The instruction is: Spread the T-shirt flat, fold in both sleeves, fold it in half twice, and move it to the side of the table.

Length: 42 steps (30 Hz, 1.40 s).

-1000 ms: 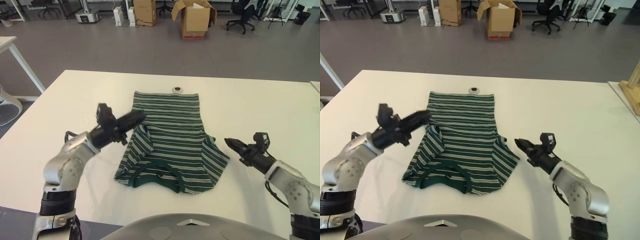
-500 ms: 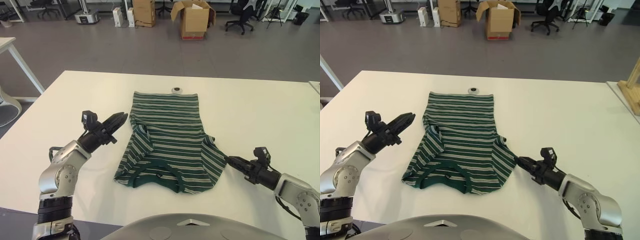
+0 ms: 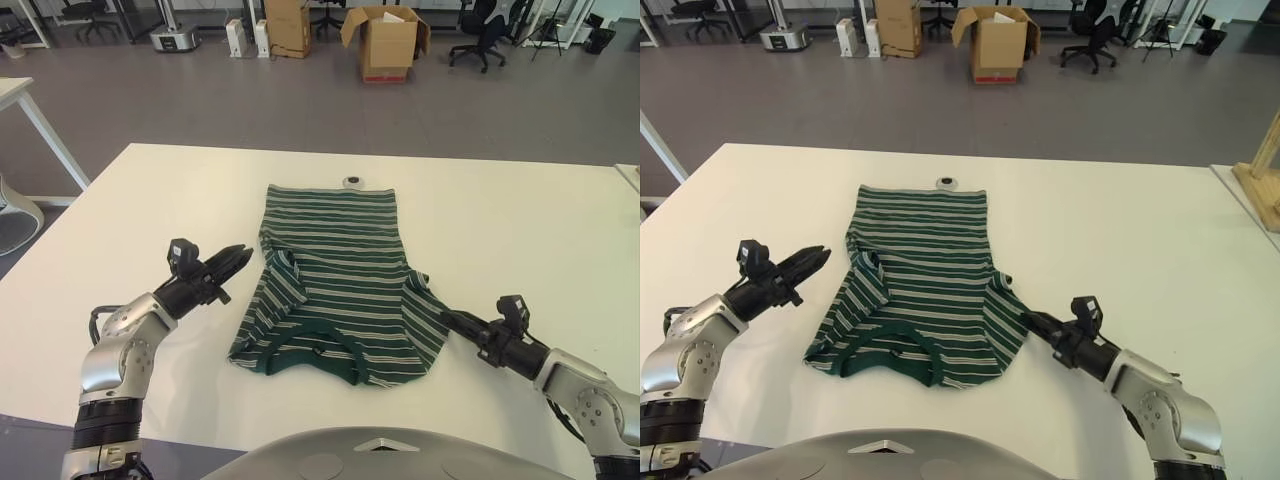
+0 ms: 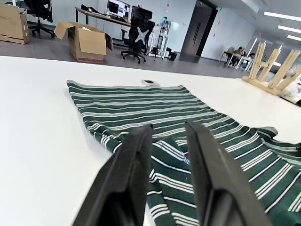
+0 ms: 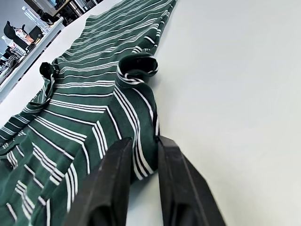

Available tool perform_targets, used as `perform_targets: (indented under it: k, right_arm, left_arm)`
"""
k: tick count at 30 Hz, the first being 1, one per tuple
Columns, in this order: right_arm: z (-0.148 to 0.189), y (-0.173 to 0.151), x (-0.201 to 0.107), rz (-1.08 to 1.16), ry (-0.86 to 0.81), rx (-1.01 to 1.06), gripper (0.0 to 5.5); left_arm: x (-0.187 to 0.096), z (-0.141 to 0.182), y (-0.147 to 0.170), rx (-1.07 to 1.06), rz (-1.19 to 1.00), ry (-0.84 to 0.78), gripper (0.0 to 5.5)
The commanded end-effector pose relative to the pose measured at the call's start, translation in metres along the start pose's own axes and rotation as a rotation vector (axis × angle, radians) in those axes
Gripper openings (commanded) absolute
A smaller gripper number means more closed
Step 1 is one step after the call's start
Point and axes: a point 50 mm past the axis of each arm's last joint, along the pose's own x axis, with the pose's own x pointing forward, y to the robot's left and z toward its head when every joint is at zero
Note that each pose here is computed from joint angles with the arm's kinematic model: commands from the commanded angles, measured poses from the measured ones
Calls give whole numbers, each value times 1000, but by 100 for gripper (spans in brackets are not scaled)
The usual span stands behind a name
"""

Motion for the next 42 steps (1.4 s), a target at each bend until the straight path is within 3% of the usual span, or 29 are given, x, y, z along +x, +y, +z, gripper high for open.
perform_targets:
  k: [1,5,10,17,20,25,42]
  right_arm:
    - [-25,-4,-2,-42,116,55,41]
    - [-11,-17,-6,-118,62,41,0]
    - [10,-33,-16,-197,21,4,0]
    - [45,-24,-18,-154,-49,-72,0]
    - [56,-14,-23,-103,-56,-100,0]
    - [74,17,-11,27,-80,-151,0]
    - [41,56,38,219,29,-108,0]
  left_arm:
    - [-11,-25,7,155,14,205,128]
    - [-20,-56,-15,118,-123,355,128]
    - [-11,-68,-33,50,-240,297,128]
    - [-25,-98,13,27,-115,331,128]
    - [-43,-104,15,34,-96,302,128]
    - [-45,-109,11,38,-105,274,128]
    - [-37,-106,9,20,-88,229,128]
